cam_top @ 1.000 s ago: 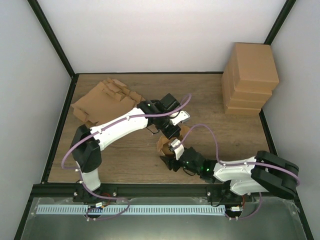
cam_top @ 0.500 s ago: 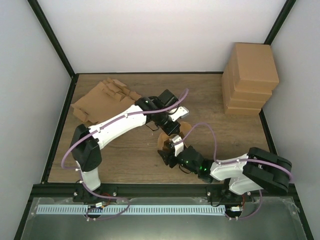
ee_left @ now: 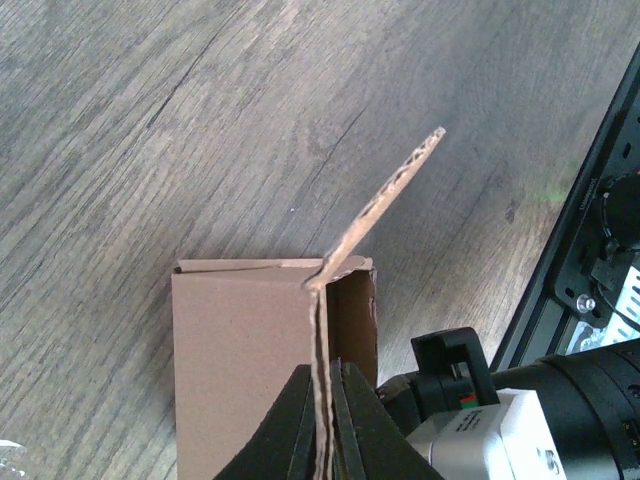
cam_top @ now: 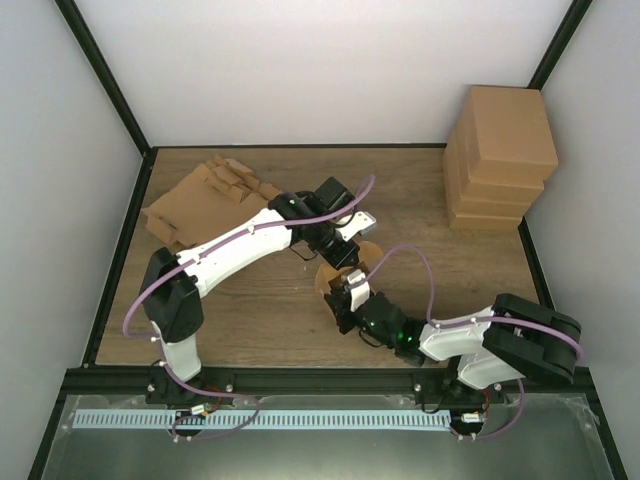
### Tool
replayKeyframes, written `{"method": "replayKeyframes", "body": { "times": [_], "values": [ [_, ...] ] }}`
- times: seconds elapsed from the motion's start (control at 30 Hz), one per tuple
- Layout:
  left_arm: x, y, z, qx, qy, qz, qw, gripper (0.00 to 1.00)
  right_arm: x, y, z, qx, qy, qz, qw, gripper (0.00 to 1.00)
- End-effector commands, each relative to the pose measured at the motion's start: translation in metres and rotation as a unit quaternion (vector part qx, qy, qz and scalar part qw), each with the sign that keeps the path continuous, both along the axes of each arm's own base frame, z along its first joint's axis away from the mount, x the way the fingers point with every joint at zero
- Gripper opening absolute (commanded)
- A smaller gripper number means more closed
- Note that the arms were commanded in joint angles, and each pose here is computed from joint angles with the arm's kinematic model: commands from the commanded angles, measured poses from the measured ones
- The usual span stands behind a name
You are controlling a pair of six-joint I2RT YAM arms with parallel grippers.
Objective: Fold the paper box
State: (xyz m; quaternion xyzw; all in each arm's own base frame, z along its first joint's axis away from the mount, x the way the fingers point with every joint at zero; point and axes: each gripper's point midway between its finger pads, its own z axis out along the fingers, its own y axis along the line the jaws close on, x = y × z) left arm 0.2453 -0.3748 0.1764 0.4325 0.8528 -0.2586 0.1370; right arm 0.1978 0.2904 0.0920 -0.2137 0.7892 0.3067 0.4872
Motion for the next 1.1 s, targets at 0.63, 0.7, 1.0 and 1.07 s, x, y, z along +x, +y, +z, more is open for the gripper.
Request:
{"method": "replayKeyframes", "body": {
  "times": [0.63, 0.7, 1.0, 1.07],
  "values": [
    [-0.008, -0.004, -0.01, -0.004, 0.021, -0.013, 1.0, 0.06, 0.016, -0.023, -0.01, -0.017, 0.034, -0.087, 0.995, 0.06],
    [-0.007, -0.005, -0.01, -0.004, 0.021, -0.013, 1.0, 0.06, 0.014, -0.019, -0.008, -0.017, 0.031, -0.074, 0.997, 0.12],
    [-0.011, -0.007, -0.018, 0.001, 0.025, -0.016, 1.0, 0.05, 0.002, -0.027, 0.015, 0.001, 0.01, -0.046, 0.999, 0.48],
    [-0.011, -0.008, -0.02, 0.001, 0.026, -0.016, 1.0, 0.05, -0.002, -0.029, 0.02, 0.001, 0.005, -0.036, 0.999, 0.57]
  ]
}}
